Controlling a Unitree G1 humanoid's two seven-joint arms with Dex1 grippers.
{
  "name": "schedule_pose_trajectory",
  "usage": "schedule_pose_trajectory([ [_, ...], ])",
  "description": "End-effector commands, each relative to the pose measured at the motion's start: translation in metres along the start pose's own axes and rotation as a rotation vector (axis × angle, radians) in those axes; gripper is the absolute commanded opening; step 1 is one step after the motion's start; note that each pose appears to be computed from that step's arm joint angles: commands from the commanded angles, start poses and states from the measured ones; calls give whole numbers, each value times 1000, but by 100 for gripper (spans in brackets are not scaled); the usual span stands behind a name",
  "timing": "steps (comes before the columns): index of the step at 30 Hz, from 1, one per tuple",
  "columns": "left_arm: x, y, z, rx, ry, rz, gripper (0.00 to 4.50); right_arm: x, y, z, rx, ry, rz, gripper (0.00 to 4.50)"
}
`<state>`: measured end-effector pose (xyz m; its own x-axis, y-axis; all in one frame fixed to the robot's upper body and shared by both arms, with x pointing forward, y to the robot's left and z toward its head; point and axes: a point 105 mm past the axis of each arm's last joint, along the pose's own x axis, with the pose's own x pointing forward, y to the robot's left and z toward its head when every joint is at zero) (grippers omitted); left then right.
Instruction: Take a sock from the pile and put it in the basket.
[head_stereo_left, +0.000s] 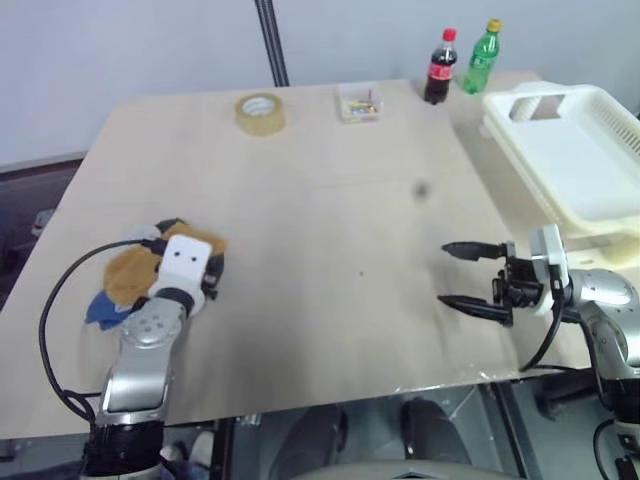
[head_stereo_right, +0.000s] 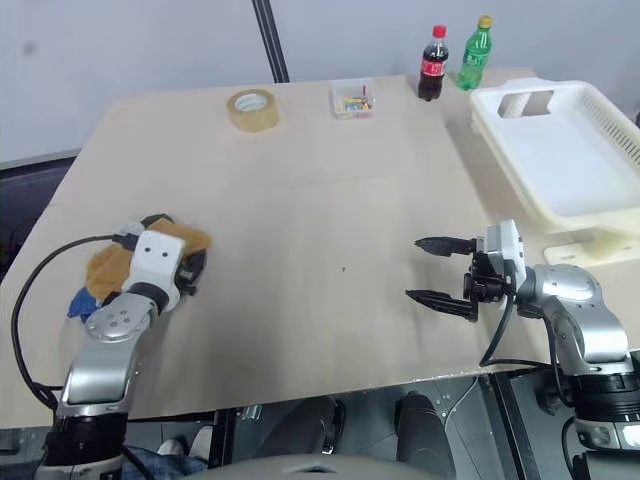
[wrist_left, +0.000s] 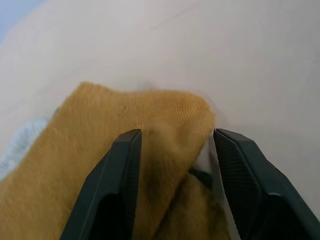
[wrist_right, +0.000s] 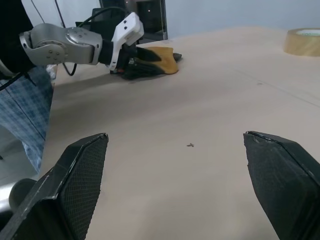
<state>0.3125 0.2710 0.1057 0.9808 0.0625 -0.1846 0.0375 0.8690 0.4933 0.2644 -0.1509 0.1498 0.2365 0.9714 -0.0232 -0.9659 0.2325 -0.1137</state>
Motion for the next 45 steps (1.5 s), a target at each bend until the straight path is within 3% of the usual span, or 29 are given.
schedule_pose_trajectory([
  [1,0,11,19,64,-50,53,244,0,1,3,-26,-13,0,450],
  [11,4,13,5,72,68,51,244,0,1,2,-31,-10,-2,450],
  [17,8,12,19,1,116,21,244,-1,3,1,-28,-6,-9,450],
  [22,6,10,17,-30,203,-5,244,-2,3,0,-27,-5,-17,450],
  [25,5,12,14,-58,240,3,151,-3,3,-1,-26,-6,-24,450],
  [28,5,13,11,-53,270,9,3,-3,4,-2,-26,-4,-30,450],
  [32,6,13,9,-44,273,5,3,-4,3,-3,-27,-4,-38,450],
  [37,9,16,29,-39,186,23,3,-4,3,-3,-30,-4,-42,450],
  [41,9,23,68,-67,68,59,3,-4,3,-4,-30,-3,-44,450],
  [45,12,4,98,-118,-8,-12,3,-3,2,-4,-31,-4,-45,450],
])
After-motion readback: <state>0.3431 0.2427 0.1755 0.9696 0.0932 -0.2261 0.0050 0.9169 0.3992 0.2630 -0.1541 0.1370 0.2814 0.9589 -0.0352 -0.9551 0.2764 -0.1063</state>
